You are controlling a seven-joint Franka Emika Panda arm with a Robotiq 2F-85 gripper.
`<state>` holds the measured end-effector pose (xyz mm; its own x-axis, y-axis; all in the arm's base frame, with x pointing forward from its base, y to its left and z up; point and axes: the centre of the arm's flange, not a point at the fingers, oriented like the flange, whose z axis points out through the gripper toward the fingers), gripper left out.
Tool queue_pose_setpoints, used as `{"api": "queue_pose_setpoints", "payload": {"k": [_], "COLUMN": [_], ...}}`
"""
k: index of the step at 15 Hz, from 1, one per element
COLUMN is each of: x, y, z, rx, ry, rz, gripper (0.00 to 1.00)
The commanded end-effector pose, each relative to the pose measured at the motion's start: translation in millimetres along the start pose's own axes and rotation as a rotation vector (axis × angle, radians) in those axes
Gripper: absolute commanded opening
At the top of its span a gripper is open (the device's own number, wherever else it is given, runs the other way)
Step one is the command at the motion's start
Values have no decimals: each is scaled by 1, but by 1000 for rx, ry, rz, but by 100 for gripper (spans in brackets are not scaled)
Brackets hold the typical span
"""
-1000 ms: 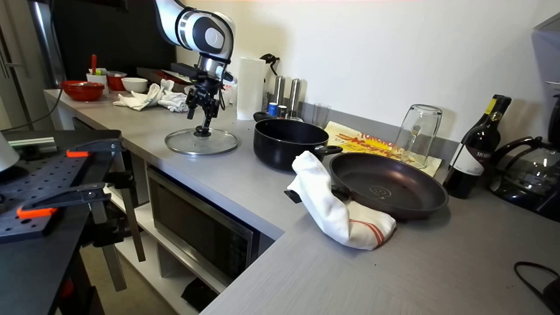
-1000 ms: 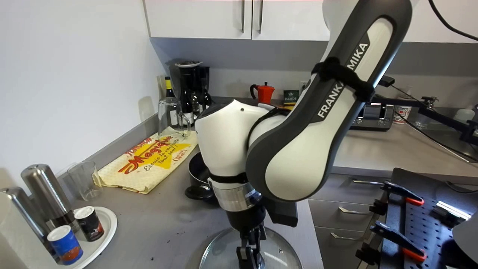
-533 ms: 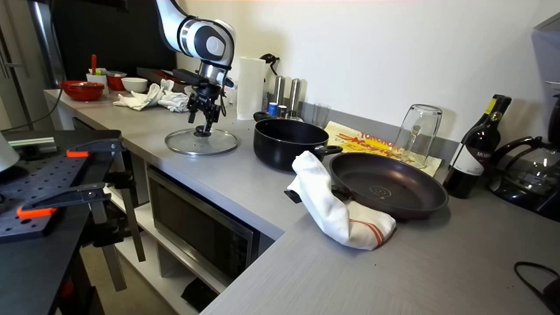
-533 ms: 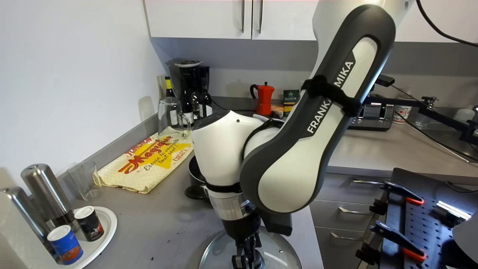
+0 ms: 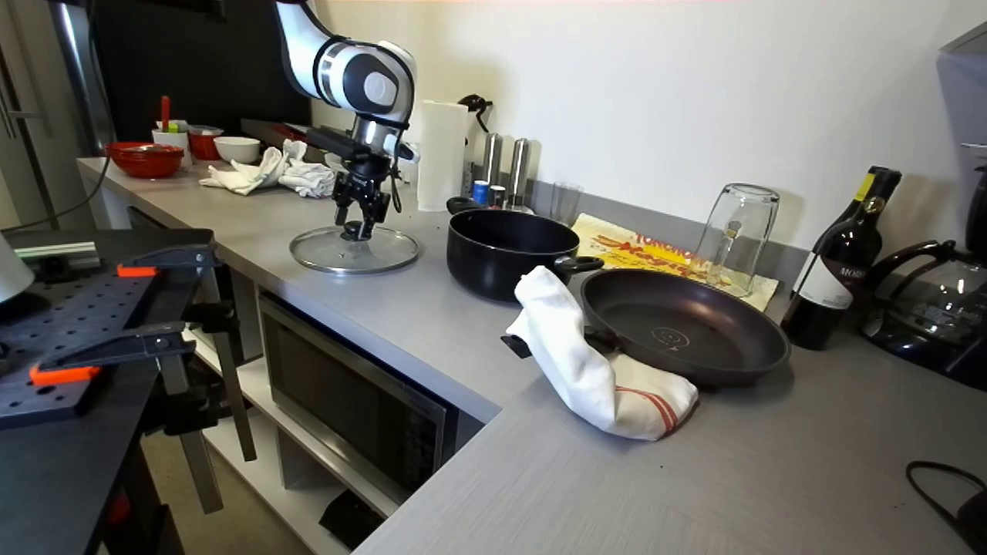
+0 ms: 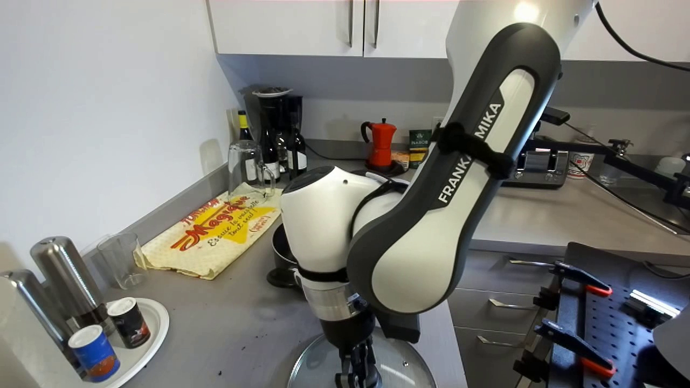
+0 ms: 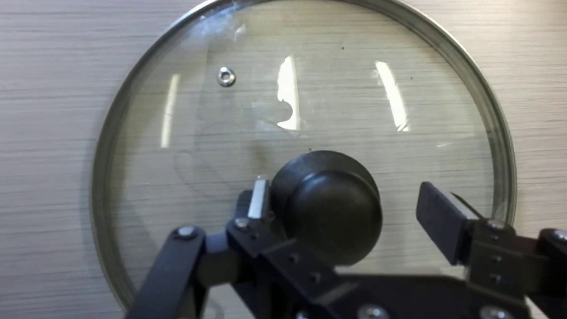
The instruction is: Put the glass lid on the black pot.
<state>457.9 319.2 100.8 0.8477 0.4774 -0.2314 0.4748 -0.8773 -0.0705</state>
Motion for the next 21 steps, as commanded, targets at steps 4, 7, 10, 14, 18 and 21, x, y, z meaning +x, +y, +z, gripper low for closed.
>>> {"api": "queue_pose_setpoints", "payload": {"k": [4, 7, 10, 14, 18, 21], "x": [4, 2, -6, -25, -47, -64], "y": [2, 2, 0, -4, -4, 0], "z": [-2, -4, -11, -24, -38, -54], "rx": [5, 4, -8, -25, -52, -70], "ry": [26, 26, 24, 19, 24, 37], "rz": [-26, -27, -21, -14, -5, 8], "gripper": [31, 26, 26, 26, 26, 26]}}
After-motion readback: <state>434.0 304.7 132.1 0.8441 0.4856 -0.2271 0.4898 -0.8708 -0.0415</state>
